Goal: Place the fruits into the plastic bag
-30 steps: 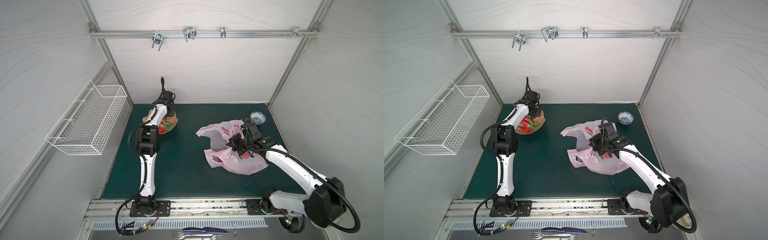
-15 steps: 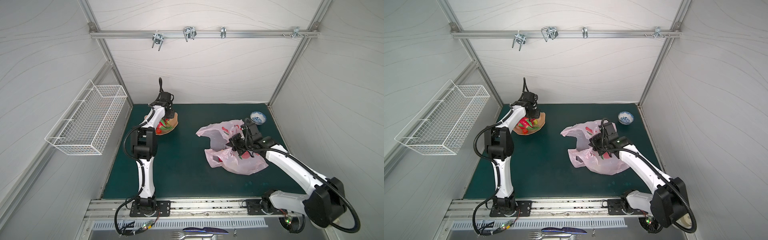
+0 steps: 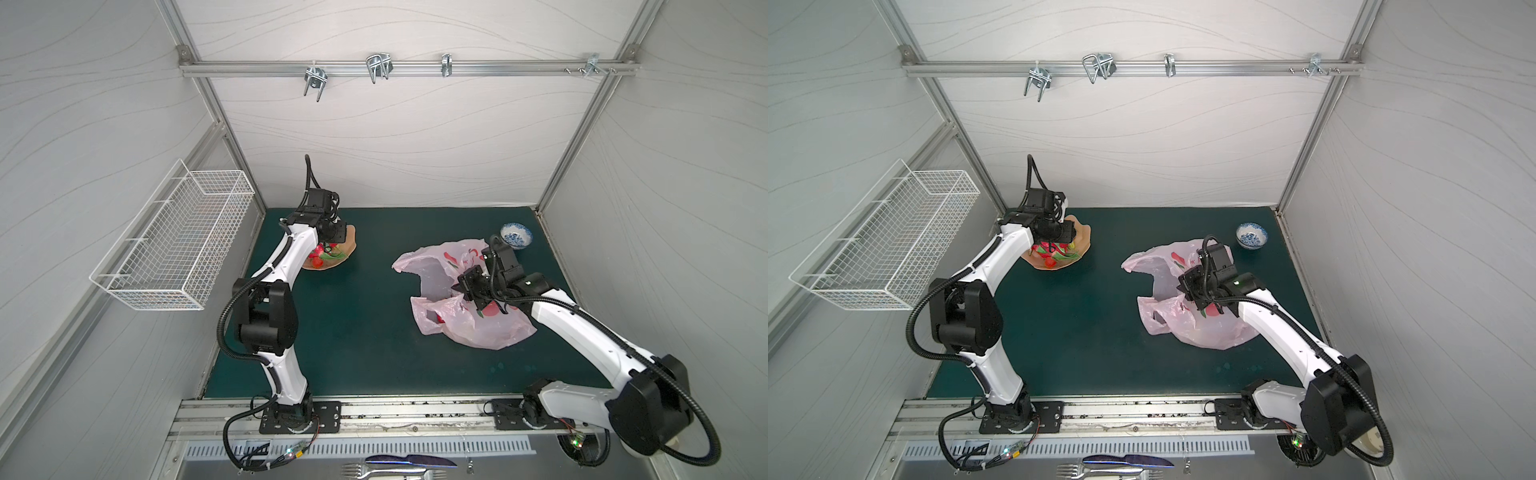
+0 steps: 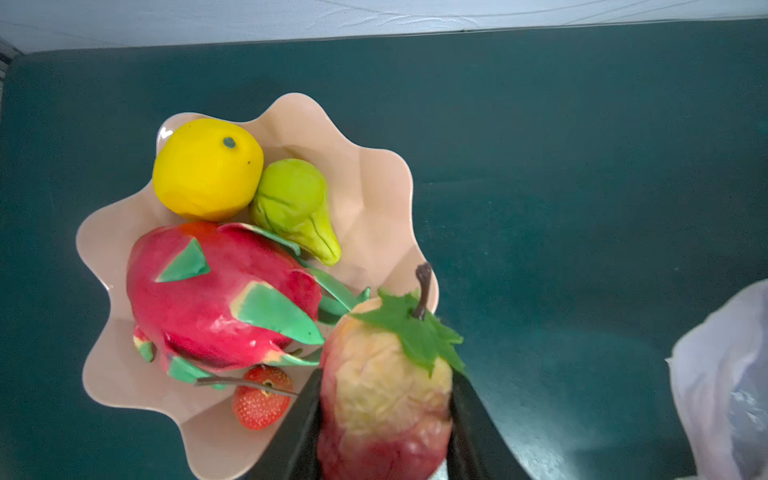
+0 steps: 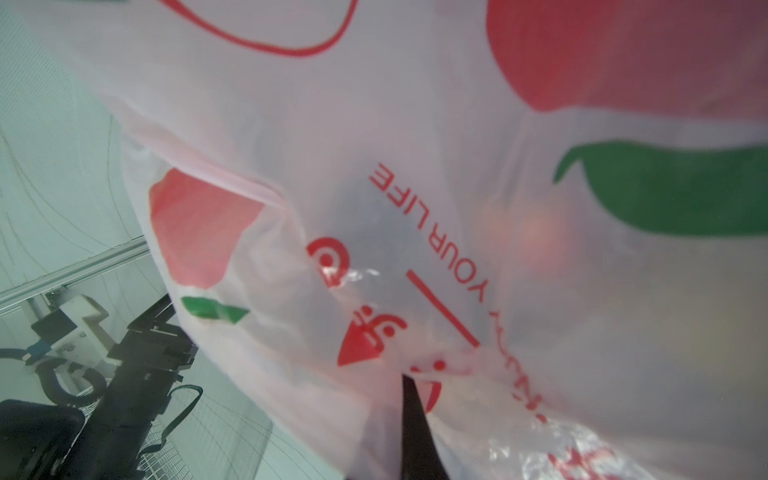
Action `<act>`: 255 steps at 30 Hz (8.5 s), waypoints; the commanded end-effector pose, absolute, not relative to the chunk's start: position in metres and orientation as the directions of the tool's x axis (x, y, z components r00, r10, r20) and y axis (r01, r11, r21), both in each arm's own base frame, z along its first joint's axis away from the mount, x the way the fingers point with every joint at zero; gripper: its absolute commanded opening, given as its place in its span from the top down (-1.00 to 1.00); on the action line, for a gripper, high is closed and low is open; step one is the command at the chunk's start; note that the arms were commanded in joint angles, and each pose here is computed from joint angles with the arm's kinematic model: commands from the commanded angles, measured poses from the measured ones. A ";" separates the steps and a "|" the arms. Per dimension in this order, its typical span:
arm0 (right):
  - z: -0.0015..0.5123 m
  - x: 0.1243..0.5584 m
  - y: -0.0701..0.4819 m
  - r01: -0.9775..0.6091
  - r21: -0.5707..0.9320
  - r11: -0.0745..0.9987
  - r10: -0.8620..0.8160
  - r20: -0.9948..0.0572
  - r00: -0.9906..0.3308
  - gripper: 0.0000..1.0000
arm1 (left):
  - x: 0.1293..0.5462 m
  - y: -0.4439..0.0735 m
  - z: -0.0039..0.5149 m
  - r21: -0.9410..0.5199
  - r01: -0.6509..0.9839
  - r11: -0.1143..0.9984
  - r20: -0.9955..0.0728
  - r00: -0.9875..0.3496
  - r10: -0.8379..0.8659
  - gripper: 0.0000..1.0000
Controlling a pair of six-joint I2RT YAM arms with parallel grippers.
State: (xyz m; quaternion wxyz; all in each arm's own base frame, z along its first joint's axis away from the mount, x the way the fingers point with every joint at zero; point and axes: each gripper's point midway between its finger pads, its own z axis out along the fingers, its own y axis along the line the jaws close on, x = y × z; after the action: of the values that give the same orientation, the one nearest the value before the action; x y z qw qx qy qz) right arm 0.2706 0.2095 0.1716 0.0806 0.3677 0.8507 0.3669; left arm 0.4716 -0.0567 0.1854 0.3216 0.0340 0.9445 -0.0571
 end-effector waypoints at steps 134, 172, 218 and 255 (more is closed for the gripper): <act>0.183 0.271 0.219 0.537 0.726 0.429 0.655 0.160 -0.739 1.00 | 0.335 -0.461 0.119 -0.621 0.546 0.562 -0.520 -0.824 0.226 0.46; 0.191 0.272 0.212 0.529 0.746 0.405 0.677 0.144 -0.721 1.00 | 0.319 -0.431 0.128 -0.701 0.323 0.636 -0.361 -0.929 0.074 -0.78; 0.209 0.298 0.228 0.519 0.793 0.321 0.650 0.214 -0.729 1.00 | 0.327 -0.349 0.082 -0.145 0.469 0.871 -0.304 -0.859 0.412 -0.73; 0.231 0.296 0.223 0.465 0.841 0.275 0.614 0.219 -0.759 1.00 | 0.310 -0.374 0.104 -0.321 0.633 0.704 -0.382 -0.767 0.516 -0.73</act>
State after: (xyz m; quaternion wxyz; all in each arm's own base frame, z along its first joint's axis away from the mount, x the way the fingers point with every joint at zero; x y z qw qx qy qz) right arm 0.2965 0.2200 0.2149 0.0762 0.3490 0.8061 0.4718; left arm 0.3099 -0.3649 0.0778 0.1080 0.2847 0.9344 -0.1847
